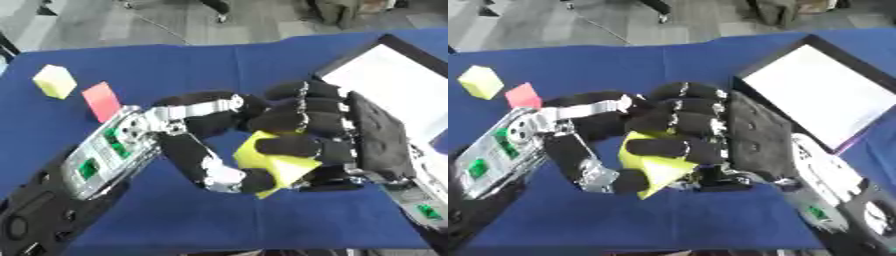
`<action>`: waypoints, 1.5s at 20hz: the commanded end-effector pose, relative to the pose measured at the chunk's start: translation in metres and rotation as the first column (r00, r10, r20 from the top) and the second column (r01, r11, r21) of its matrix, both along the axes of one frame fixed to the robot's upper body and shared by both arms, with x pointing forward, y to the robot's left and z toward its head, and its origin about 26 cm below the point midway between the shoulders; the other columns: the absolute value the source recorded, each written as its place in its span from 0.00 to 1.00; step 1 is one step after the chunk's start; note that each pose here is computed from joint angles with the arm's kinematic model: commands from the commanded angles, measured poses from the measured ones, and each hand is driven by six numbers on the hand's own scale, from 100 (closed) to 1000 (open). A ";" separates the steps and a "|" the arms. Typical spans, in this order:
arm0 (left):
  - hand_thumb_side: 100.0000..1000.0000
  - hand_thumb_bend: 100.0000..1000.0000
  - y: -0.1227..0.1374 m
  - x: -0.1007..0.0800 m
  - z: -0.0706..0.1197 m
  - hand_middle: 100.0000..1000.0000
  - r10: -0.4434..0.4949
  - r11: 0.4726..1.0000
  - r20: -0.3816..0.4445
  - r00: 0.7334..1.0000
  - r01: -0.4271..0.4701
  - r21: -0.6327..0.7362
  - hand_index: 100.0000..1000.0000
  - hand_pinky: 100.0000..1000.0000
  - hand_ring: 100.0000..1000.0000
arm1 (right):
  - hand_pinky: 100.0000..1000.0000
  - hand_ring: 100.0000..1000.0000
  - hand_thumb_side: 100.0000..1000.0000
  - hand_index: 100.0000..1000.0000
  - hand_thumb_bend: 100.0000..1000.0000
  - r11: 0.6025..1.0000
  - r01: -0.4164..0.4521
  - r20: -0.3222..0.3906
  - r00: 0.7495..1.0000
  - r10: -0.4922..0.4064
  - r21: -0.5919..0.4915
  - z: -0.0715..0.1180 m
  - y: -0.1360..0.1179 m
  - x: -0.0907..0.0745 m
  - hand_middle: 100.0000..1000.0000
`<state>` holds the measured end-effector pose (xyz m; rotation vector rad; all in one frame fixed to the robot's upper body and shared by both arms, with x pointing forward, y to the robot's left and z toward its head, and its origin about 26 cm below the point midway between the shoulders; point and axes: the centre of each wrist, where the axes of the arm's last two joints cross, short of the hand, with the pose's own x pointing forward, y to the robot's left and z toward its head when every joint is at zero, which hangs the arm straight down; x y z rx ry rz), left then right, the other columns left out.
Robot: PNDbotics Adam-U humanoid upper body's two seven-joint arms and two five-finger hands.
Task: Pick up the objects with one hand, pass them to the other hand, and then place them into the box on the other side of the table.
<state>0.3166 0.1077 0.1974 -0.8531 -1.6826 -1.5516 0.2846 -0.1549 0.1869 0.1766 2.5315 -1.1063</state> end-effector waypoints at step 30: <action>0.94 0.00 0.036 0.023 0.018 0.67 0.021 0.988 -0.004 1.000 -0.021 -0.153 0.75 0.81 0.65 | 0.70 0.54 0.00 0.22 0.00 0.993 -0.103 -0.019 0.995 0.102 -0.066 0.001 -0.011 0.000 0.24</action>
